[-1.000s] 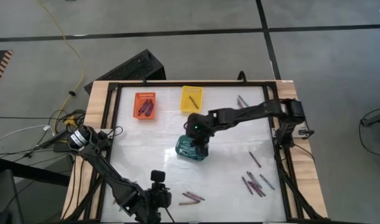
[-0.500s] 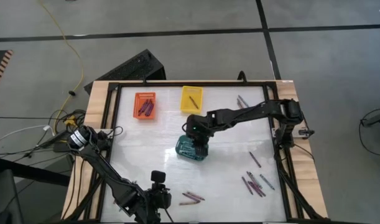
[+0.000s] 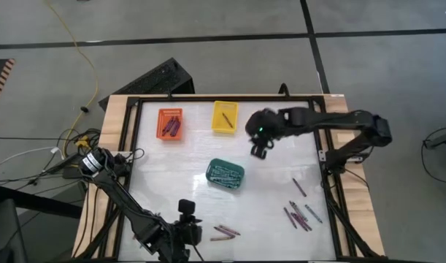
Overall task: Sort crayons
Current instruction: Put the blue crayon into the blue bin
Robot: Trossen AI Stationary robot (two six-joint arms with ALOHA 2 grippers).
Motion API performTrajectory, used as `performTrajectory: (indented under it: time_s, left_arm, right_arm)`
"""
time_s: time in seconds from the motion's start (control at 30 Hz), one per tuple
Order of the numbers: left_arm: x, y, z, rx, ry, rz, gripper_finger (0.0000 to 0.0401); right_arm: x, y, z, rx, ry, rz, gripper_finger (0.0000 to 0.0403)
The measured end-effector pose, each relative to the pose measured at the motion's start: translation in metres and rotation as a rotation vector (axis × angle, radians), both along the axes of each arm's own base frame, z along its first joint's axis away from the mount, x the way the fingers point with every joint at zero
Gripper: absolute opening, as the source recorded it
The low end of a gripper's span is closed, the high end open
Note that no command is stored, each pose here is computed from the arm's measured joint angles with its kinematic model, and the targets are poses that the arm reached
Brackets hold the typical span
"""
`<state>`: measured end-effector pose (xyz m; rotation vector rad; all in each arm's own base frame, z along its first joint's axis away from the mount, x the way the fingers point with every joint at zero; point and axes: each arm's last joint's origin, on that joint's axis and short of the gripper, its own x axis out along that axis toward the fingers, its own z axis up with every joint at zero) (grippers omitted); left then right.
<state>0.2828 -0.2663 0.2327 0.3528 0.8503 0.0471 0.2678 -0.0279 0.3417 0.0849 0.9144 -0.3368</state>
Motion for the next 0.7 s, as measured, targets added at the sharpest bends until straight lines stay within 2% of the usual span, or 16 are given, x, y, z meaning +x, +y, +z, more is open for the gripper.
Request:
performTrajectory:
  time_s: [0.2, 0.4, 0.53, 0.7]
  left_arm:
    - [0.005, -0.002, 0.003, 0.019, -0.061, -0.027, 0.0087]
    - [0.010, -0.003, 0.006, 0.004, -0.096, -0.028, 0.0087]
    - [0.010, -0.003, 0.006, -0.008, -0.102, -0.015, 0.0087]
    - [0.012, -0.004, 0.007, -0.028, -0.126, -0.012, 0.0087]
  right_arm:
    - [-0.033, -0.048, 0.000, 0.026, 0.134, -0.216, 0.0130]
    - [-0.050, -0.111, -0.016, 0.033, 0.252, -0.392, 0.0123]
    - [-0.058, -0.150, -0.037, 0.078, 0.346, -0.469, 0.0123]
    - [-0.066, -0.186, -0.065, 0.207, 0.408, -0.499, 0.0123]
